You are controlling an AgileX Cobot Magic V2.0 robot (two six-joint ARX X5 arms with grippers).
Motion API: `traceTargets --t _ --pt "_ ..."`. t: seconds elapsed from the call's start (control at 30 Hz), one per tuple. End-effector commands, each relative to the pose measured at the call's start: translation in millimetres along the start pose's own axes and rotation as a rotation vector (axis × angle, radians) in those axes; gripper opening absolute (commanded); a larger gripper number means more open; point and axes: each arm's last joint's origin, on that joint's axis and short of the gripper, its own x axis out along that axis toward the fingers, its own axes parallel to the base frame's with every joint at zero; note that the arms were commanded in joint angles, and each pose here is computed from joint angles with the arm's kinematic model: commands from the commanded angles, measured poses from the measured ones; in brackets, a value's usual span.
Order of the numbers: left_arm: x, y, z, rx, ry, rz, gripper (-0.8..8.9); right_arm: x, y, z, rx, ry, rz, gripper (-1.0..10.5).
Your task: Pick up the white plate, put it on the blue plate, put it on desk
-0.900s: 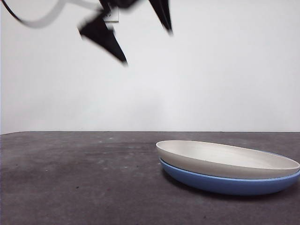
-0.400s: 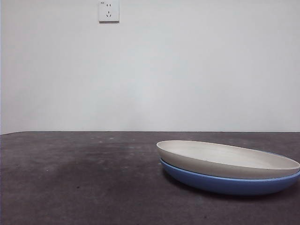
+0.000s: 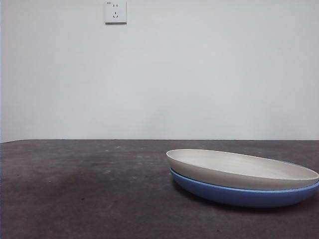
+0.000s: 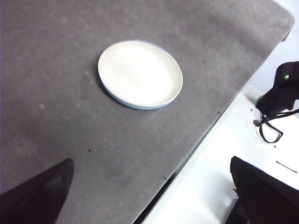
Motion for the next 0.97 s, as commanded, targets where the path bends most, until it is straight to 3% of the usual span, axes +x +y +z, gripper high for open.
traceTargets --t 0.03,0.23,0.47,0.97 --pt "-10 -3 -2 0.020 -0.053 0.002 6.26 13 -2 10 0.027 0.077 -0.009 6.5" --pt "-21 -7 -7 0.033 -0.101 0.002 6.26 65 -13 43 0.006 0.225 -0.001 6.5" --pt "-22 -7 -8 0.033 -0.102 0.001 6.26 133 -41 73 0.072 0.367 0.066 6.5" --pt "-22 -7 -8 0.034 -0.106 0.002 6.26 227 -113 86 0.208 0.485 0.119 6.4"
